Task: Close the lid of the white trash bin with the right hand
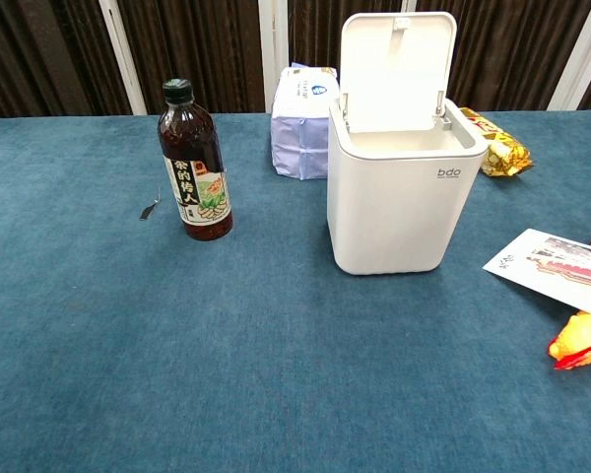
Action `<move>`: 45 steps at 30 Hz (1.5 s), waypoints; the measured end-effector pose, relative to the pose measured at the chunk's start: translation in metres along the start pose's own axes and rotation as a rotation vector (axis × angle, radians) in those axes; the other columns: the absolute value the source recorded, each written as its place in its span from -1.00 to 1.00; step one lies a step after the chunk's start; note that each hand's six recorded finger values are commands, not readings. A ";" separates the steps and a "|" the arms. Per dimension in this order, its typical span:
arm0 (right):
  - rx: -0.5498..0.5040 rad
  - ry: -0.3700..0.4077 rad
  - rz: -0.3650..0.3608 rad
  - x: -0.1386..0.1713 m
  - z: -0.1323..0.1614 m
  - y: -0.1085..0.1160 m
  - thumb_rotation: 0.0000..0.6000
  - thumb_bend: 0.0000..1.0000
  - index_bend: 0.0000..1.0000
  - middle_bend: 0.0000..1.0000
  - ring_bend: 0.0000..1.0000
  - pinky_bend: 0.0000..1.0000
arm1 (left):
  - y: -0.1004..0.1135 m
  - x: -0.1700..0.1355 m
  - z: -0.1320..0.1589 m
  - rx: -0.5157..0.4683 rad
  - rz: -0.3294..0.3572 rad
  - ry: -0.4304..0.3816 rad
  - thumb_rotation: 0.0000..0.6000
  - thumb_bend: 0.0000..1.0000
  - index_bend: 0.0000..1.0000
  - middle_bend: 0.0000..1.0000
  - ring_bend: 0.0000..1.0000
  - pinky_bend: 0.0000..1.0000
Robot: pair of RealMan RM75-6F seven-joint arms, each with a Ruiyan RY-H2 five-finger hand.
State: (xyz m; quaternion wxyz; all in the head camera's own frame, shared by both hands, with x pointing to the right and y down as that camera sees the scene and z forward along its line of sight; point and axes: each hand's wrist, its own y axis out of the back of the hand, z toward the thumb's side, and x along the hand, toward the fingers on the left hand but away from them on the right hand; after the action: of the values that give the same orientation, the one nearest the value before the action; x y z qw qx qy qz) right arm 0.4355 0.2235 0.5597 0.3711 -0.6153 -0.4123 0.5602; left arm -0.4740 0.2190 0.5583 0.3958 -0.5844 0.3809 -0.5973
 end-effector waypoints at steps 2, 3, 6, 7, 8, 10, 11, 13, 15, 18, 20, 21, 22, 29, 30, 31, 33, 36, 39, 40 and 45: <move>0.000 0.000 0.000 0.000 0.000 0.000 1.00 -0.33 -1.00 -1.00 -1.00 -1.00 | 0.000 0.000 0.000 0.001 0.000 0.000 1.00 -1.00 -1.00 -1.00 -1.00 -1.00; 0.000 0.000 0.000 0.000 0.000 0.000 1.00 -0.33 -1.00 -1.00 -1.00 -1.00 | 0.000 0.000 0.000 0.001 0.000 0.000 1.00 -1.00 -1.00 -1.00 -1.00 -1.00; 0.000 0.000 0.001 0.000 0.000 0.000 1.00 -0.33 -1.00 -1.00 -1.00 -1.00 | 0.000 0.000 0.000 0.000 0.001 0.001 1.00 -1.00 -1.00 -1.00 -1.00 -1.00; 0.000 0.000 0.001 0.000 0.000 0.000 1.00 -0.33 -1.00 -1.00 -1.00 -1.00 | 0.000 0.000 0.000 0.000 0.002 0.001 1.00 -1.00 -1.00 -1.00 -1.00 -1.00; 0.000 0.000 0.000 0.000 0.000 0.000 1.00 -0.33 -1.00 -1.00 -1.00 -1.00 | 0.001 0.000 0.000 0.000 0.003 0.000 1.00 -1.00 -1.00 -1.00 -1.00 -1.00; -0.005 0.000 -0.002 0.000 0.000 0.001 1.00 -0.33 -1.00 -1.00 -1.00 -1.00 | 0.001 0.000 0.000 0.001 0.005 -0.001 1.00 -1.00 -1.00 -1.00 -1.00 -1.00; -0.009 0.000 -0.004 0.000 0.001 0.001 1.00 -0.33 -1.00 -1.00 -1.00 -1.00 | 0.001 -0.001 0.000 0.001 0.005 -0.001 1.00 -1.00 -1.00 -1.00 -1.00 -1.00; -0.018 0.001 -0.009 0.000 0.002 0.002 1.00 -0.33 -1.00 -1.00 -1.00 -1.00 | 0.001 -0.001 0.000 -0.001 0.004 0.000 1.00 -1.00 -1.00 -1.00 -1.00 -1.00; -0.024 0.005 -0.016 -0.001 0.004 0.004 1.00 -0.33 -1.00 -1.00 -1.00 -1.00 | 0.001 -0.001 0.000 -0.003 0.006 0.001 1.00 -1.00 -1.00 -1.00 -1.00 -1.00; -0.046 0.007 -0.027 -0.005 0.008 0.009 1.00 -0.33 -1.00 -1.00 -1.00 -1.00 | 0.002 -0.001 -0.002 -0.012 0.007 0.010 1.00 -1.00 -1.00 -1.00 -1.00 -1.00; -0.081 0.000 -0.037 -0.013 0.012 0.016 1.00 -0.33 -1.00 -1.00 -1.00 -0.98 | 0.003 -0.002 -0.004 -0.018 0.007 0.017 1.00 -1.00 -1.00 -1.00 -1.00 -1.00; -0.096 -0.004 -0.040 -0.017 0.014 0.020 1.00 -0.33 -1.00 -1.00 -0.96 -0.89 | 0.003 -0.002 -0.004 -0.021 0.007 0.019 1.00 -1.00 -1.00 -1.00 -1.00 -1.00; -0.117 -0.008 -0.043 -0.023 0.017 0.025 1.00 -0.33 -1.00 -0.98 -0.88 -0.78 | 0.003 -0.002 -0.005 -0.026 0.007 0.022 1.00 -1.00 -1.00 -1.00 -1.00 -1.00; -0.234 -0.014 -0.010 -0.065 0.041 0.050 1.00 0.06 -1.00 0.00 0.29 0.40 | 0.003 0.000 -0.004 -0.029 0.001 0.025 1.00 -1.00 -1.00 -1.00 -1.00 -1.00; -0.248 -0.010 0.001 -0.073 0.047 0.053 1.00 0.13 -1.00 0.09 0.38 0.46 | 0.002 0.001 -0.003 -0.029 0.000 0.023 1.00 -1.00 -1.00 -1.00 -1.00 -1.00; -0.258 -0.006 0.009 -0.080 0.051 0.056 1.00 0.18 -1.00 0.14 0.43 0.50 | 0.002 0.002 -0.003 -0.030 -0.002 0.020 1.00 -1.00 -1.00 -1.00 -1.00 -1.00; -0.279 0.003 0.025 -0.094 0.060 0.062 1.00 0.30 -1.00 0.27 0.55 0.57 | 0.000 0.004 0.000 -0.031 -0.008 0.014 1.00 -1.00 -1.00 -1.00 -1.00 -1.00; -0.311 0.006 0.044 -0.111 0.071 0.069 1.00 0.42 -1.00 0.38 0.66 0.62 | -0.002 0.007 0.004 -0.028 -0.022 0.002 1.00 -1.00 -1.00 -1.00 -1.00 -1.00; -0.341 0.008 0.067 -0.131 0.083 0.075 1.00 0.47 -1.00 0.45 0.72 0.65 | -0.002 0.008 0.007 -0.032 -0.022 -0.004 1.00 -1.00 -1.00 -1.00 -1.00 -1.00; -0.349 0.012 0.077 -0.138 0.089 0.078 1.00 0.48 -1.00 0.46 0.72 0.66 | -0.003 0.009 0.007 -0.035 -0.025 -0.004 1.00 -1.00 -1.00 -1.00 -1.00 -1.00; -0.383 0.023 0.126 -0.162 0.113 0.086 1.00 0.53 -1.00 0.47 0.74 0.66 | -0.004 0.011 0.006 -0.046 -0.033 0.003 1.00 -1.00 -1.00 -1.00 -1.00 -1.00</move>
State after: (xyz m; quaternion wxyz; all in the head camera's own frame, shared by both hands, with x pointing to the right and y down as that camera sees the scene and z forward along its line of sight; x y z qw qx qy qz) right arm 0.3260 0.0402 0.5319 0.2163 -0.7053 -0.4678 0.4867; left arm -0.4685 0.2107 0.5659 0.3719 -0.5987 0.3851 -0.5957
